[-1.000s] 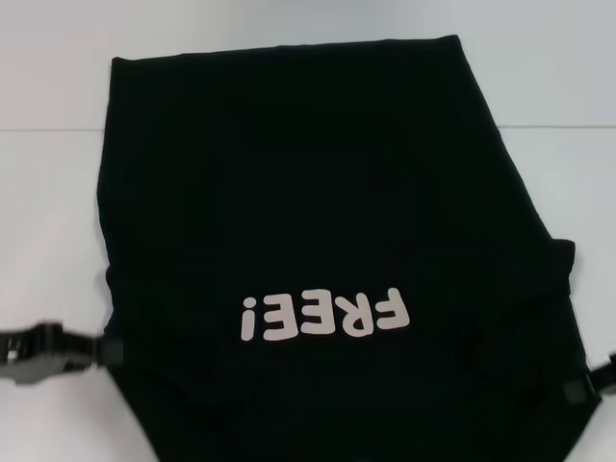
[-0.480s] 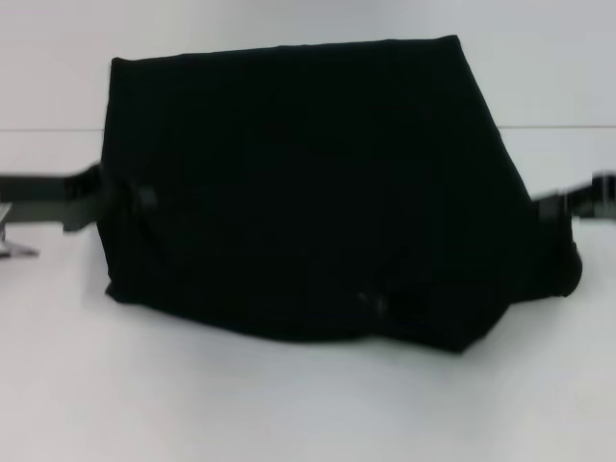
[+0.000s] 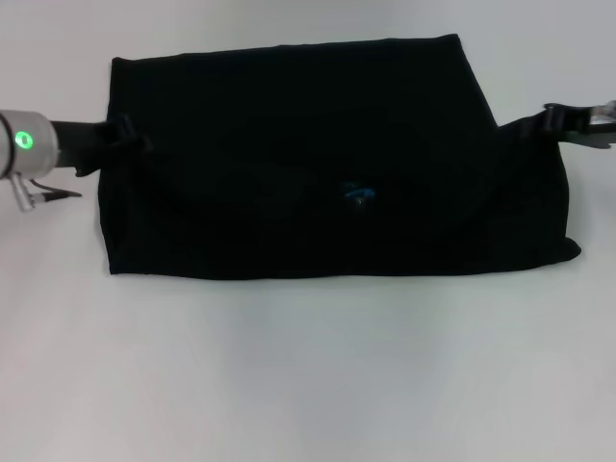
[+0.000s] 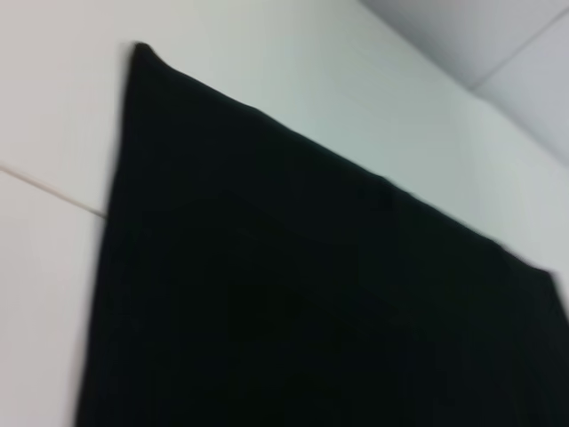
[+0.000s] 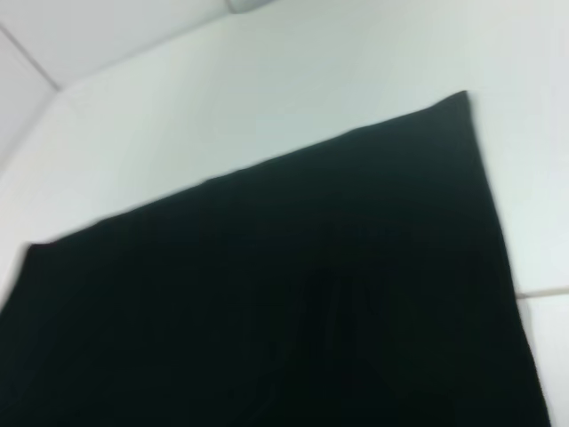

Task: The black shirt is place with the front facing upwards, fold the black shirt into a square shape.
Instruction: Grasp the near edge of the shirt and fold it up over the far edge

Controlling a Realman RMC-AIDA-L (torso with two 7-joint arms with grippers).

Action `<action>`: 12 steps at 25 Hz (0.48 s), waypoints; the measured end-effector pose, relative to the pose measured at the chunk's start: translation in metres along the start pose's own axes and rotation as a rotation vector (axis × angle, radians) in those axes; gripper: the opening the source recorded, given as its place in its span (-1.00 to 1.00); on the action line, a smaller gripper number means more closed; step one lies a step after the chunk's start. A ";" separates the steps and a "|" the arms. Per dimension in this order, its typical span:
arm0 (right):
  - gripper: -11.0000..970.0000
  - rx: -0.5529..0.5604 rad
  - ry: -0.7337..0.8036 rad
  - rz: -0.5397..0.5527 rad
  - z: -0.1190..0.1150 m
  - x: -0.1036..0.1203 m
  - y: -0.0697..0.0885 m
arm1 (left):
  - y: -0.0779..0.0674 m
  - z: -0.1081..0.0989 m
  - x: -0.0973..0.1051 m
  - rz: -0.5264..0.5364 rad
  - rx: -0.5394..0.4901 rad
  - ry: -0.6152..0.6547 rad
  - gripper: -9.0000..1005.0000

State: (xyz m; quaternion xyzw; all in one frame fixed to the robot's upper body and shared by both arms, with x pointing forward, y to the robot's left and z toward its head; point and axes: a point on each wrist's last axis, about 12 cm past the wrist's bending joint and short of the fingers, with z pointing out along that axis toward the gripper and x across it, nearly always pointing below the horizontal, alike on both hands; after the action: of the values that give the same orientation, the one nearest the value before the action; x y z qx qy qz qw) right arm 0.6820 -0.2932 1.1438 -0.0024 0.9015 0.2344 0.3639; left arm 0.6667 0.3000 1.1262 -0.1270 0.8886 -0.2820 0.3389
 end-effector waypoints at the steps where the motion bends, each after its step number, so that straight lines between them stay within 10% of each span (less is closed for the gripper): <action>1: -0.86 0.015 0.002 -0.012 0.007 0.002 0.004 | -0.001 0.004 0.001 0.011 -0.021 -0.005 -0.91; 12: -0.86 0.079 -0.100 -0.145 0.030 -0.021 0.040 | -0.008 0.007 -0.009 0.040 -0.085 -0.092 -0.91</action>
State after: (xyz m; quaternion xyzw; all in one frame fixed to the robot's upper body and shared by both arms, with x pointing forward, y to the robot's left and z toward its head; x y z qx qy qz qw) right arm 0.7102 -0.2485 1.1558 -0.0414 0.8883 0.1714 0.4241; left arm 0.6787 0.2944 1.1313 -0.1362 0.8857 -0.2308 0.3790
